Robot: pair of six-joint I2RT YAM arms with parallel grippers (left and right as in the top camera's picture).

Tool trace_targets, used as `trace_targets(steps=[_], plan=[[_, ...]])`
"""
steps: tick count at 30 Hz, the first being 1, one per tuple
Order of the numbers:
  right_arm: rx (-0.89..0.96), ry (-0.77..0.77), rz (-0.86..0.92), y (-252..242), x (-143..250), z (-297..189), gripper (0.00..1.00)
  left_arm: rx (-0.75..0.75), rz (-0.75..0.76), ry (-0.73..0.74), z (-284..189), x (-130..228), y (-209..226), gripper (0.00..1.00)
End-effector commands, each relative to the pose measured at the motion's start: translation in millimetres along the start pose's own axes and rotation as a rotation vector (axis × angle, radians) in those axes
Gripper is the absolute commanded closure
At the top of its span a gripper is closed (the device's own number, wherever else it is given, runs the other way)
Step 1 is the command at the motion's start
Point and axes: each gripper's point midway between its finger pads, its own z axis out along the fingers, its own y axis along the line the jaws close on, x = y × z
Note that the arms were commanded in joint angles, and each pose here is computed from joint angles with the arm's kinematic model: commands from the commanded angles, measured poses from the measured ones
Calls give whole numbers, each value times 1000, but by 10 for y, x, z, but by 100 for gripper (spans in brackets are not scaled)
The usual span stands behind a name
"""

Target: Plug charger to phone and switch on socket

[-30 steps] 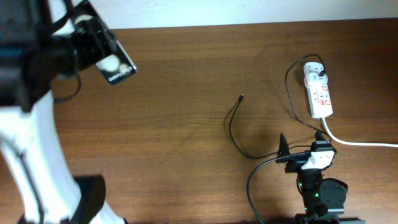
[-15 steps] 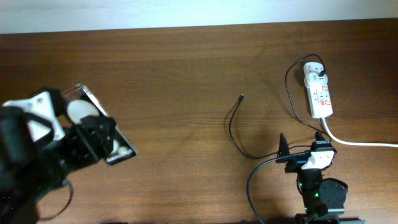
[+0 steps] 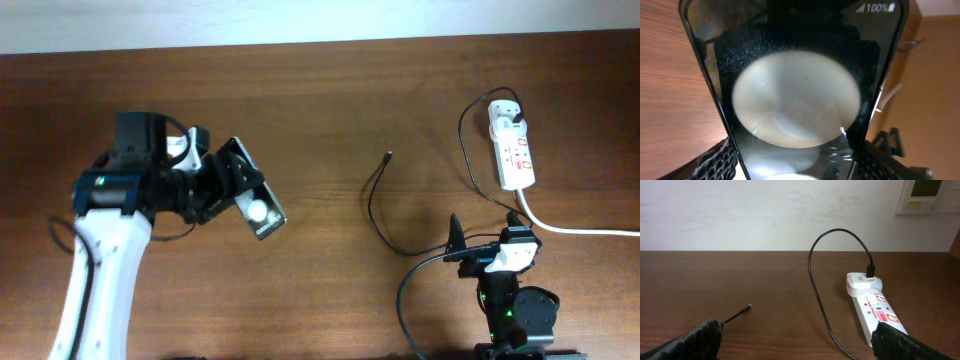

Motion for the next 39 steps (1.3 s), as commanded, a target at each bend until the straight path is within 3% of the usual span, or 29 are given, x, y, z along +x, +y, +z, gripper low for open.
trace_targets(steps=[1,12,27,33,39], plan=[[-1,2,-4,8,27,3,2,175,-57,158,219,50,-188,27],[-1,2,-4,8,27,3,1,539,-95,369,72,217,-699,27],[-13,2,-1,28,26,2,1,641,-81,407,-33,238,-822,27],[-64,25,396,122,47,6,1,629,-133,437,185,124,-701,27],[-473,172,712,819,-7,-192,1,627,-160,453,254,97,-658,27]])
